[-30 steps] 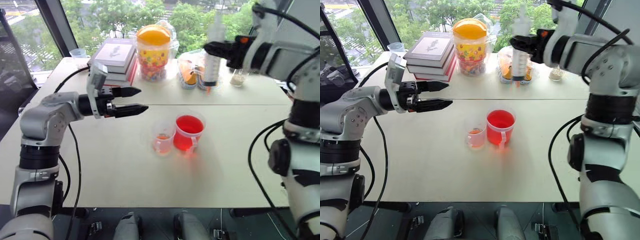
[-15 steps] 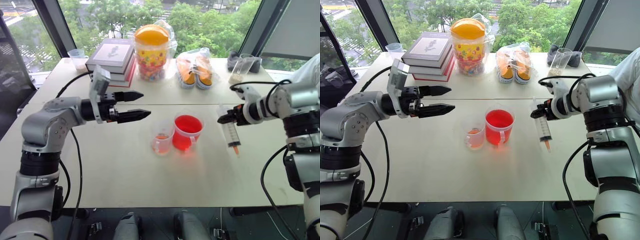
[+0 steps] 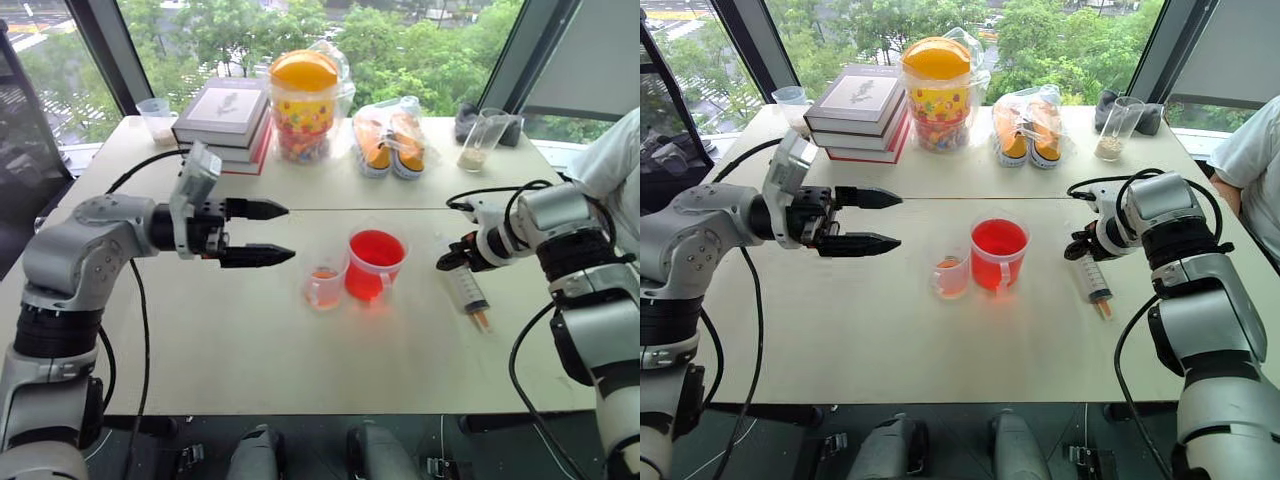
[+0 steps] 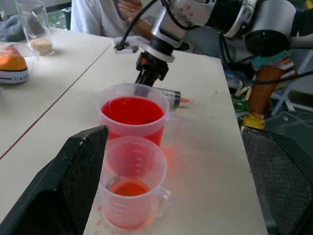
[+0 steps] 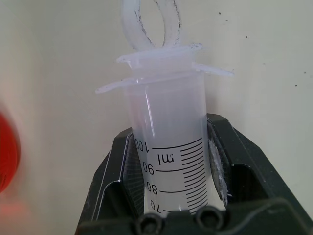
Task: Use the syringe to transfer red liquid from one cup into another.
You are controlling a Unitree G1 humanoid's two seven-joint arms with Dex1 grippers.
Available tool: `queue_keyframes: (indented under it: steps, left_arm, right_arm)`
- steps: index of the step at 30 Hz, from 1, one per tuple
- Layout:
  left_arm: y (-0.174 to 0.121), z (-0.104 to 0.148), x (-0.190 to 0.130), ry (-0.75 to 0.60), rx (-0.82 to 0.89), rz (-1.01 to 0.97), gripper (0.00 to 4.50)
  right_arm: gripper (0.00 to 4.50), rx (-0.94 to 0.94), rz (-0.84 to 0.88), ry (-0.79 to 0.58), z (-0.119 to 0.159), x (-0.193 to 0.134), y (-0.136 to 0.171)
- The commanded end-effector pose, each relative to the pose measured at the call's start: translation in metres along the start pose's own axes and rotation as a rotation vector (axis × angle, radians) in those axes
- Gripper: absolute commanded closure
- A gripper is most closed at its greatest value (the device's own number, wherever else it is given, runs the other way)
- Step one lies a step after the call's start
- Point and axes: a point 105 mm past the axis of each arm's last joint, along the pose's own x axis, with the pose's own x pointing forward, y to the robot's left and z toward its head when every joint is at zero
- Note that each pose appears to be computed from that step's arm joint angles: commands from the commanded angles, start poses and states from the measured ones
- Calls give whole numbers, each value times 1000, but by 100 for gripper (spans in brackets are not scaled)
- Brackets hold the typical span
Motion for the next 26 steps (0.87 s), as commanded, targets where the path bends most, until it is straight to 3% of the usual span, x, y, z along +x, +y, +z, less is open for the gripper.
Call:
queue_keyframes:
  steps: [1, 6, 7, 13, 19, 26]
  left_arm:
    - [-3, 4, 0, 28, 63, -27, 0]
    - [0, 7, 1, 5, 48, -22, 0]
    - [-2, 9, 0, -9, 36, -32, 0]
    - [-8, 10, -6, -34, -5, -35, 0]
    - [-8, 0, -18, 25, -19, -7, 0]
    - [-5, -10, -27, 68, -11, 15, 0]
  right_arm:
    - [256, -7, -9, -8, 3, -2, -1]
    - [20, 16, 5, -46, 7, -15, -3]
    - [5, 14, 13, -62, 9, -22, -2]
    - [5, -121, 55, -208, 17, -73, 12]
    - [5, -318, 121, -299, 0, -125, 25]
    - [5, -449, 145, -291, -23, -142, 34]
